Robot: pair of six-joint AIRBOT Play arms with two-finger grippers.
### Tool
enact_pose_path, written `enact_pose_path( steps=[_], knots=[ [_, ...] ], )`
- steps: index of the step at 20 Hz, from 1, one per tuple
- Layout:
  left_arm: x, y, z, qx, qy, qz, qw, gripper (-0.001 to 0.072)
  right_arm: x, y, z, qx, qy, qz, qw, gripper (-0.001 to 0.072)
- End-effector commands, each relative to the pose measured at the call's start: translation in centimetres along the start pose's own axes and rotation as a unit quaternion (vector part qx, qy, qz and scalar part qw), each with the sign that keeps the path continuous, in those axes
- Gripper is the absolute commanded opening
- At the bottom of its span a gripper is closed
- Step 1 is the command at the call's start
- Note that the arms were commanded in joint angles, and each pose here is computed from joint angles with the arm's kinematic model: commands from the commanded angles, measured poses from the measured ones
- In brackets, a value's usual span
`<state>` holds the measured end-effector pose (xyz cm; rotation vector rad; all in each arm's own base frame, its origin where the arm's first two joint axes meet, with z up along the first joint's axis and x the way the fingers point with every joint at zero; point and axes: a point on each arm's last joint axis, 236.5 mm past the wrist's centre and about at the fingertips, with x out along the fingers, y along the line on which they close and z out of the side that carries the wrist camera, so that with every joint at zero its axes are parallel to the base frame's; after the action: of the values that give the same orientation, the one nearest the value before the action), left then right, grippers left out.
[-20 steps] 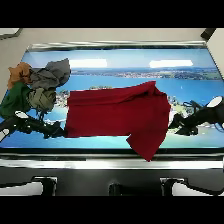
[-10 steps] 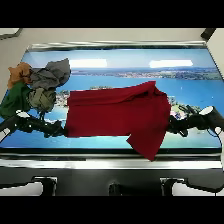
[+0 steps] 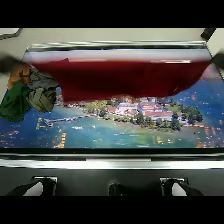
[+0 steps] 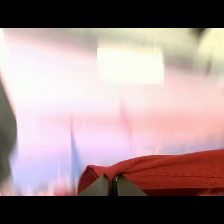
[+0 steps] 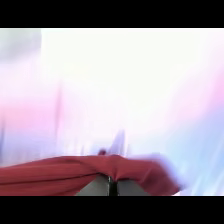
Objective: Fold the shirts.
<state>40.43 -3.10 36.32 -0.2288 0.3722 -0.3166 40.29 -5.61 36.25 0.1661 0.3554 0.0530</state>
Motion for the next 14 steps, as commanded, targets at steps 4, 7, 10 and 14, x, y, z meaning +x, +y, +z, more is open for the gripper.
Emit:
enact_pose_path(
  steps=[4,7,10,14],
  knots=[
    [-25.1,-14.2,12.3,0.132,-0.326,0.023,0.936,0.0026,-27.3,8.8,12.7,-0.134,-0.329,-0.085,0.931,0.0043],
    [-26.7,-14.0,12.8,0.127,-0.349,0.040,0.928,0.0026,-29.0,8.8,12.8,-0.099,-0.350,-0.086,0.928,0.0043],
    [-24.1,-12.2,12.6,0.118,-0.317,0.050,0.940,0.0026,-26.2,7.5,12.3,-0.058,-0.316,-0.078,0.944,0.0043],
    [-13.2,-5.0,7.6,0.078,-0.133,0.077,0.985,0.0026,-14.1,3.7,5.2,-0.012,-0.086,-0.062,0.994,0.0043]
  ],
)
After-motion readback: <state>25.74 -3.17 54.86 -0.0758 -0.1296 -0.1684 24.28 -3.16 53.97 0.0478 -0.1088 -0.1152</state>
